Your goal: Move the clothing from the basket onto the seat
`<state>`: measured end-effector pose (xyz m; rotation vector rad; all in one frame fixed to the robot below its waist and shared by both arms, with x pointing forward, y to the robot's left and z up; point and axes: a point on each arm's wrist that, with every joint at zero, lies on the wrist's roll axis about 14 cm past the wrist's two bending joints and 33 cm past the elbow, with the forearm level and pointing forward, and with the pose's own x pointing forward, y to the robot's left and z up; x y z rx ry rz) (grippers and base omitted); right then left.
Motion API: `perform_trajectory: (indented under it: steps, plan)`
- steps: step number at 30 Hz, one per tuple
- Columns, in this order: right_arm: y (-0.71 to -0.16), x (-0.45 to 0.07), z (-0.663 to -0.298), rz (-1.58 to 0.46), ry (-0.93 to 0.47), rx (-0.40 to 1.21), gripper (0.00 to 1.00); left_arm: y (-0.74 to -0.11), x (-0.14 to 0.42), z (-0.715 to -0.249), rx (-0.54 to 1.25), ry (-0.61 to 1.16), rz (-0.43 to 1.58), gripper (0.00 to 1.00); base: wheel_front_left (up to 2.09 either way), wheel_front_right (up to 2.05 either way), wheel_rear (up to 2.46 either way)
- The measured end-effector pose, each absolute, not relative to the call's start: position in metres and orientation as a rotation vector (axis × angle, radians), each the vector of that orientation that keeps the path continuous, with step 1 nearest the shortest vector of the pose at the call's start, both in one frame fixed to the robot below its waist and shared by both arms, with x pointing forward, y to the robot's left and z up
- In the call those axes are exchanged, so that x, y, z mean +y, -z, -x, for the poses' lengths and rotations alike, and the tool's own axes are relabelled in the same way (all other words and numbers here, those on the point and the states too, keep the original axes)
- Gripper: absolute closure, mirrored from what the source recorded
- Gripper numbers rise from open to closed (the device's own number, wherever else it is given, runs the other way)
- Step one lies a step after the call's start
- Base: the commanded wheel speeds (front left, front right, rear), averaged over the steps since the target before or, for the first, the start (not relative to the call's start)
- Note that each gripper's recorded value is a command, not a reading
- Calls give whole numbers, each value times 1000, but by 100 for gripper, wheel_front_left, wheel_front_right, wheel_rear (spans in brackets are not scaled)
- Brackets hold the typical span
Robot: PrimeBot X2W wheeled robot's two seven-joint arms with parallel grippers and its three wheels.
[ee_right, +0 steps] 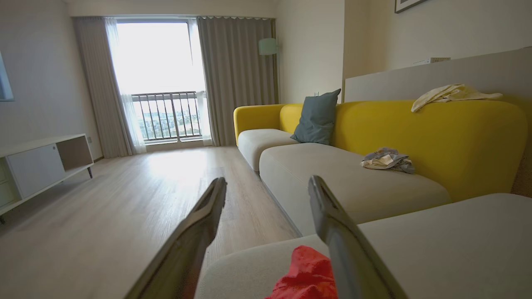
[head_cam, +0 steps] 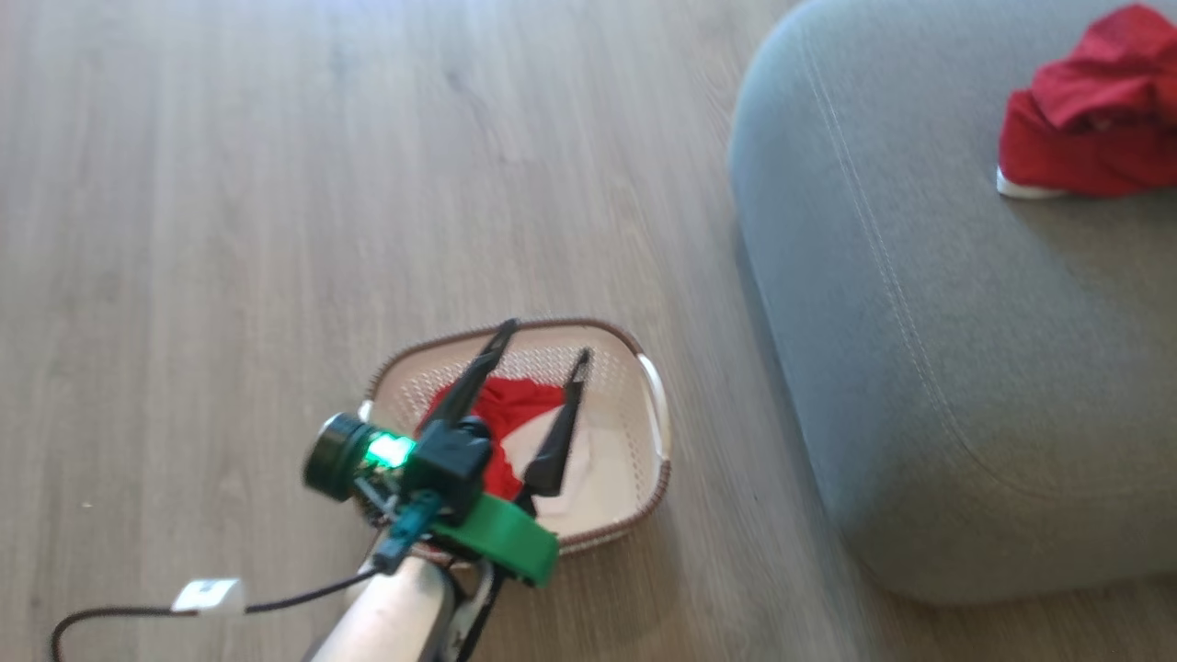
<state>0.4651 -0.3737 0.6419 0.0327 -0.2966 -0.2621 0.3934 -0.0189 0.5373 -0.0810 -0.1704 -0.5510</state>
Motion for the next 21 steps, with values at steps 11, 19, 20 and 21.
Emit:
perform_trajectory:
  steps: [11,19,20,21]
  plan:
    - [-633,-257,-450,-140,-40,-358,0,-552,70,-390,-205,238,59,0,0,0,0]
    - [-586,-189,-425,-247,-173,-266,0,-557,115,-379,-221,55,49,0,0,0,0]
    - [-582,-179,-421,-237,-203,-253,0,-557,118,-378,-220,43,45,0,0,0,0]
    - [-577,-171,-416,-222,-224,-243,0,-555,119,-376,-216,36,46,0,0,0,0]
